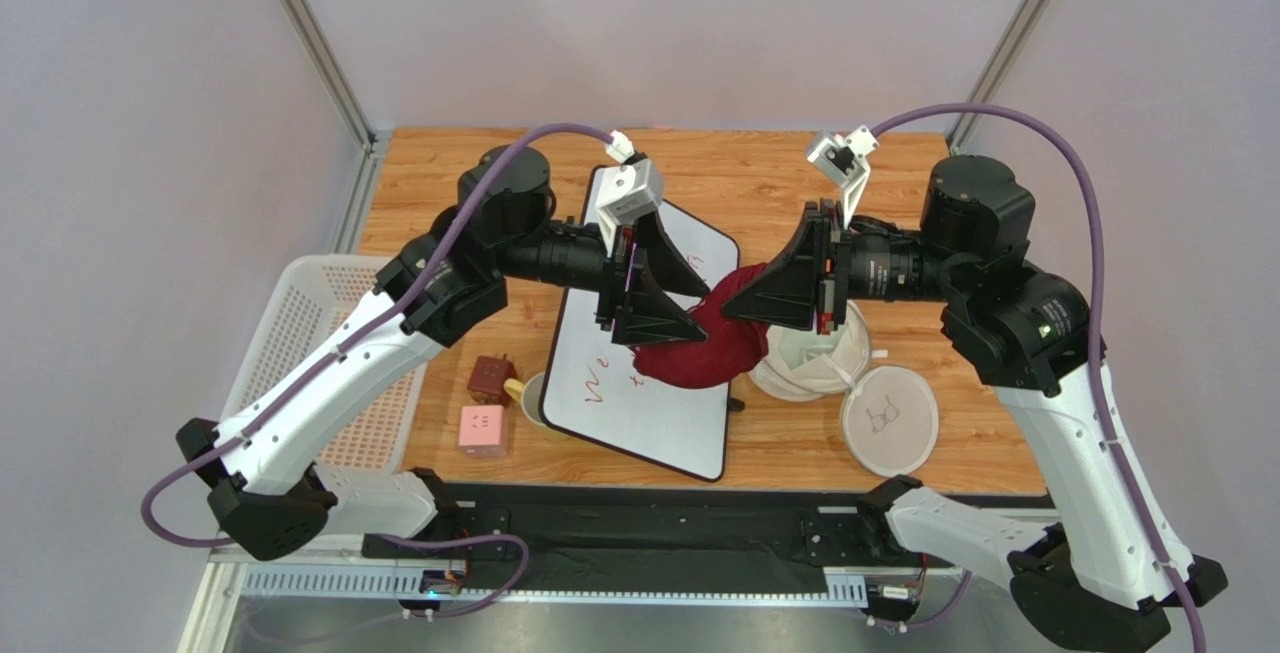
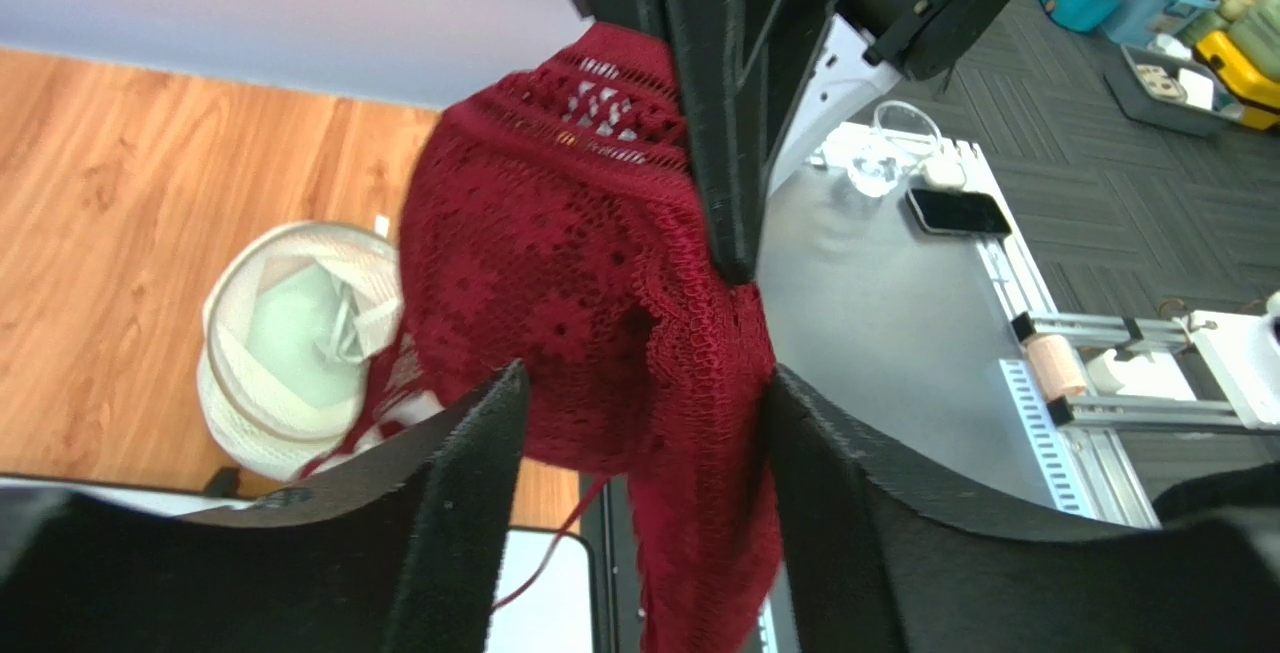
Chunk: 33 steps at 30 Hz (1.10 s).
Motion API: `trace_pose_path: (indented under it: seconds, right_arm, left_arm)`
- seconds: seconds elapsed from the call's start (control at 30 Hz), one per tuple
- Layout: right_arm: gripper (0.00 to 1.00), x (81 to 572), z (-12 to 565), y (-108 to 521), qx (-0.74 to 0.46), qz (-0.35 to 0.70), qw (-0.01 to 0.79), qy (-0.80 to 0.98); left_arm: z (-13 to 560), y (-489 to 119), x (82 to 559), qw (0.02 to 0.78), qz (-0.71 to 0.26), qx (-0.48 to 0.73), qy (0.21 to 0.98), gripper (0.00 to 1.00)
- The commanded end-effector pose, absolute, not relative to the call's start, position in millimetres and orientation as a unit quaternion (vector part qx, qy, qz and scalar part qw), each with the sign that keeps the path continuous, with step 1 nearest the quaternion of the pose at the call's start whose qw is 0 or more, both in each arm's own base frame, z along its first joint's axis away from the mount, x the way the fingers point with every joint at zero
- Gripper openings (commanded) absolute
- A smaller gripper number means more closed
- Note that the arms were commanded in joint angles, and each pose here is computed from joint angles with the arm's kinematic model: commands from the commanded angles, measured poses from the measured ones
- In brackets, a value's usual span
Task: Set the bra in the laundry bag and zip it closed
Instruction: Adjust the bra.
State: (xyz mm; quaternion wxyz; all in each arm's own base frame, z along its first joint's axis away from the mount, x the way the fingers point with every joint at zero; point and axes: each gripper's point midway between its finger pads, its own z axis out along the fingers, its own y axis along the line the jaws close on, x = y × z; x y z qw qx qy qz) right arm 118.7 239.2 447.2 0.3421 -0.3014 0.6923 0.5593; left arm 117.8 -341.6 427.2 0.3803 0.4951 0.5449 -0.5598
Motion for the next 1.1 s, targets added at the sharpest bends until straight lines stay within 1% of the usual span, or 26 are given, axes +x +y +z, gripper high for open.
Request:
trace_pose_path:
  seconds: [0.0,0.03,0.07,0.13,0.17,0.2,0.27,0.3,0.37,0.43,0.47,0.5,0.53,0.57,0.63,0.67,0.8,0.87,0.93,1.07]
  right_arm:
    - [0.0,119.6,457.0,237.7,-0.302,0.558,0.361,0.684]
    - [0.0,118.8,457.6,237.1,-0.301,0.559,0.363,0.682]
    - [0.0,119.1,460.3,238.5,-0.3,0.563,0.364,0.678]
    - [0.0,118.8,462.7,238.8,-0.296,0.568,0.365,0.676]
    - [0.0,118.2,464.6,239.9,-0.294,0.574,0.363,0.673]
    - [0.0,118.0,465.5,240.3,-0.294,0.576,0.362,0.671]
    - [0.0,116.9,464.4,240.3,-0.291,0.578,0.359,0.672]
    - [0.0,116.7,463.8,239.9,-0.292,0.577,0.361,0.672]
    - [0.0,118.3,457.8,239.4,-0.287,0.573,0.358,0.678]
    - [0.0,117.0,451.8,239.1,-0.284,0.574,0.353,0.682]
    - [0.05,116.7,450.2,238.5,-0.282,0.574,0.352,0.683]
    - [0.12,116.2,445.8,237.8,-0.281,0.572,0.351,0.686]
    - [0.21,116.1,443.8,236.3,-0.279,0.568,0.353,0.689]
    - [0.37,115.4,438.7,234.5,-0.275,0.563,0.35,0.697]
    - [0.51,113.1,433.9,228.6,-0.278,0.547,0.361,0.702]
    - [0.61,109.5,428.7,224.7,-0.274,0.54,0.356,0.711]
    - [0.7,104.6,414.0,206.2,-0.266,0.495,0.382,0.734]
    - [0.73,108.7,405.0,191.1,-0.256,0.452,0.416,0.747]
    - [0.75,114.5,401.6,182.4,-0.255,0.425,0.45,0.743]
    - [0.76,121.6,407.4,187.3,-0.271,0.429,0.484,0.713]
  left_arm:
    - [423.0,-346.3,118.2,0.378,-0.554,0.504,0.544,0.52]
    - [425.4,-346.4,118.3,0.379,-0.554,0.503,0.544,0.46]
    - [424.9,-347.1,117.7,0.375,-0.556,0.502,0.547,0.42]
    - [428.7,-347.4,114.8,0.372,-0.561,0.503,0.542,0.35]
    - [428.8,-347.3,114.3,0.37,-0.563,0.502,0.543,0.3]
    - [429.9,-347.2,113.6,0.366,-0.566,0.498,0.546,0.21]
    - [432.4,-347.5,113.2,0.366,-0.57,0.493,0.546,0.13]
    - [435.6,-345.7,108.4,0.359,-0.578,0.492,0.542,0.07]
    - [439.2,-344.9,105.9,0.361,-0.585,0.49,0.536,0.01]
    - [446.0,-341.5,101.9,0.365,-0.594,0.481,0.532,0.0]
    - [450.1,-338.4,98.1,0.366,-0.599,0.48,0.527,0.0]
    - [452.5,-336.5,96.2,0.367,-0.601,0.478,0.525,0.0]
    - [453.4,-335.4,95.1,0.367,-0.603,0.474,0.526,0.0]
    - [457.3,-330.9,91.3,0.371,-0.605,0.474,0.521,0.0]
    - [459.1,-326.3,86.9,0.37,-0.606,0.474,0.521,0.0]
    - [462.2,-322.1,82.8,0.371,-0.607,0.476,0.517,0.0]
    - [460.1,-310.5,69.6,0.36,-0.61,0.484,0.514,0.0]
    - [463.2,-302.6,58.8,0.357,-0.616,0.493,0.5,0.0]
    - [460.1,-298.3,52.1,0.348,-0.622,0.499,0.494,0.0]
    - [458.9,-279.4,21.1,0.309,-0.647,0.535,0.447,0.0]
